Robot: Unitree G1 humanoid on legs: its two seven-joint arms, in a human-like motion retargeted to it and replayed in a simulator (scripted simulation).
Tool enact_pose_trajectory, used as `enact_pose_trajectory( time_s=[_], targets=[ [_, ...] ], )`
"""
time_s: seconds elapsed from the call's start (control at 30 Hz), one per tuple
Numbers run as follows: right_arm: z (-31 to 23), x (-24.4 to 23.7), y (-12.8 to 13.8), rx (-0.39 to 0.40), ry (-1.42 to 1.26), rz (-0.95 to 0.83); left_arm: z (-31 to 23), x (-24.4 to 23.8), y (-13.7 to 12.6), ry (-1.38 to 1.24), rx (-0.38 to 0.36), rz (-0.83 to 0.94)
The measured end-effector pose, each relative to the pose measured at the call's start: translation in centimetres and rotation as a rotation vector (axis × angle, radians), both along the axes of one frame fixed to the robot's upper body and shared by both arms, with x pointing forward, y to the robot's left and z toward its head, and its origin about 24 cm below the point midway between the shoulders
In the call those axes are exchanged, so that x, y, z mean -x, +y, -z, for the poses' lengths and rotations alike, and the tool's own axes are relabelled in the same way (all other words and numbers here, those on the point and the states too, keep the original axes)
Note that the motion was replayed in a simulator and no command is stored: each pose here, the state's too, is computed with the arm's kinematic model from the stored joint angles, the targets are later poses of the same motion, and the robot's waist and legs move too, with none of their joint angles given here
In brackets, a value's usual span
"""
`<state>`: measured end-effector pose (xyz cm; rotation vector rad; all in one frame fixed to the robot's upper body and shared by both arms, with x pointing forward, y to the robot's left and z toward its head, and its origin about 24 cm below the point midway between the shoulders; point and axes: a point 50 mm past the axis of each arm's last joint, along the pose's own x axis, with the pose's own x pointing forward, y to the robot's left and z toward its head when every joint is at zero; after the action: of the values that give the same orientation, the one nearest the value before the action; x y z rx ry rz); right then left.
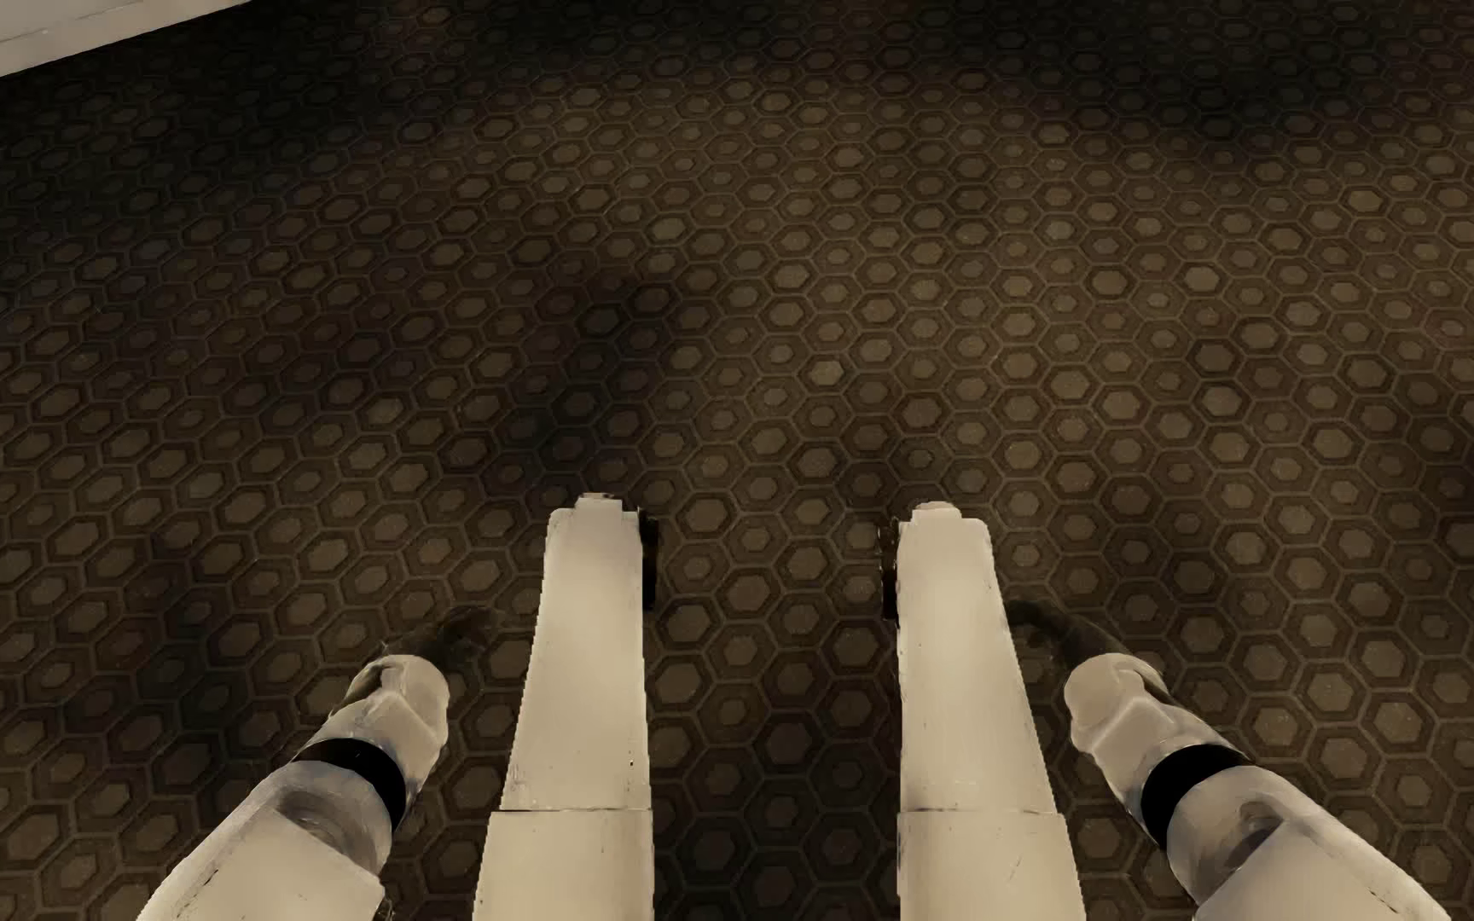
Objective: Stand up from the dark chair
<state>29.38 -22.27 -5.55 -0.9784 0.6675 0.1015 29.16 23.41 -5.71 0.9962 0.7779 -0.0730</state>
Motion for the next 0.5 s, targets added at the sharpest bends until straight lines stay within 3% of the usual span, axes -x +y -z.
enact_pose_trajectory(
  time_s=[0.5],
  targets=[
    [-0.7, -0.6, -0.8, 0.013, 0.003, 0.035, -0.6, -0.6, 0.2, -0.017, -0.011, -0.008]
  ],
)
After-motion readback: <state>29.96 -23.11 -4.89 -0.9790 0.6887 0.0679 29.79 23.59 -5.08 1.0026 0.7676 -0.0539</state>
